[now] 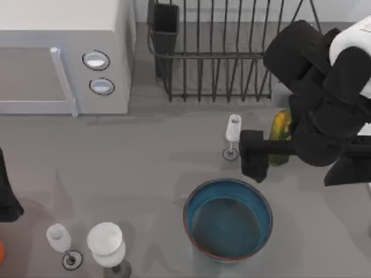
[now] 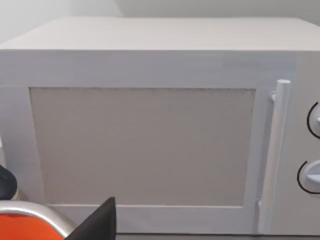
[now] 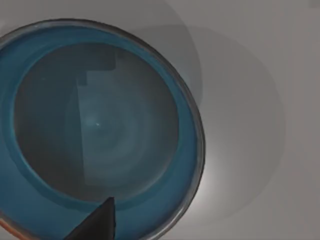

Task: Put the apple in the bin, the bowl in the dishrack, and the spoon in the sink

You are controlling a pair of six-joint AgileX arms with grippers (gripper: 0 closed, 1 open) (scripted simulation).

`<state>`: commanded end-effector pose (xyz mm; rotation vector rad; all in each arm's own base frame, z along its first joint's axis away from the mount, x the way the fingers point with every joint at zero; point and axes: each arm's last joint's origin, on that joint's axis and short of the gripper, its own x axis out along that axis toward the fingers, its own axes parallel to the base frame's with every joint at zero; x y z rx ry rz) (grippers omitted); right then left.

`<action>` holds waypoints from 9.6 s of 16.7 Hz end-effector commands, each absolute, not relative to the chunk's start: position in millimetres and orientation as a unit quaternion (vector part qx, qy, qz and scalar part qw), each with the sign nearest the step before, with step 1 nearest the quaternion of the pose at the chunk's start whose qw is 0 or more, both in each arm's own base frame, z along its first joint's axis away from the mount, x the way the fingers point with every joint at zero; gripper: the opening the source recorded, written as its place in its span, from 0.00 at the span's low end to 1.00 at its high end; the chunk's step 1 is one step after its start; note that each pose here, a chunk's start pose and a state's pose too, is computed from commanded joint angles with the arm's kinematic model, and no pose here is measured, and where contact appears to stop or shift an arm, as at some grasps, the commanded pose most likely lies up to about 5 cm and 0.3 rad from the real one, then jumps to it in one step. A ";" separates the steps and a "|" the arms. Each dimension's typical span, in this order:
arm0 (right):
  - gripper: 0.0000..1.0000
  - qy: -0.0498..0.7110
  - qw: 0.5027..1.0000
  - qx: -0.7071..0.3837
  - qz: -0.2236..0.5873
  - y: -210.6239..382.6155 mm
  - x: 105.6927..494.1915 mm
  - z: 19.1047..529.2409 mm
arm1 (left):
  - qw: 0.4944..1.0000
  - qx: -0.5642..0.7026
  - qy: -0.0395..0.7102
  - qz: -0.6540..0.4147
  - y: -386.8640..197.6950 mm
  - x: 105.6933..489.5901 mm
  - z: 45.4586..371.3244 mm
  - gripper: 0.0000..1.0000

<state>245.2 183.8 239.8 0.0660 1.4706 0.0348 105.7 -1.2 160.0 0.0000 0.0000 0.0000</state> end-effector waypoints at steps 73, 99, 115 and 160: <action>0.00 0.417 0.900 -0.082 0.098 256.3 244.0 284.1 | 1.000 0.000 0.000 0.000 -1.2 105.7 160.0 1.00; 0.00 -0.002 1.000 0.002 -0.008 295.4 310.3 305.7 | 1.000 0.000 0.000 0.000 -1.2 105.7 160.0 1.00; 0.38 0.000 1.000 0.000 -0.005 262.3 382.4 219.0 | 1.000 0.000 0.000 0.000 -1.2 105.7 160.0 1.00; 1.00 -0.001 1.000 0.000 0.000 -0.7 105.9 163.0 | 1.000 0.000 0.000 0.000 -1.2 105.7 160.0 1.00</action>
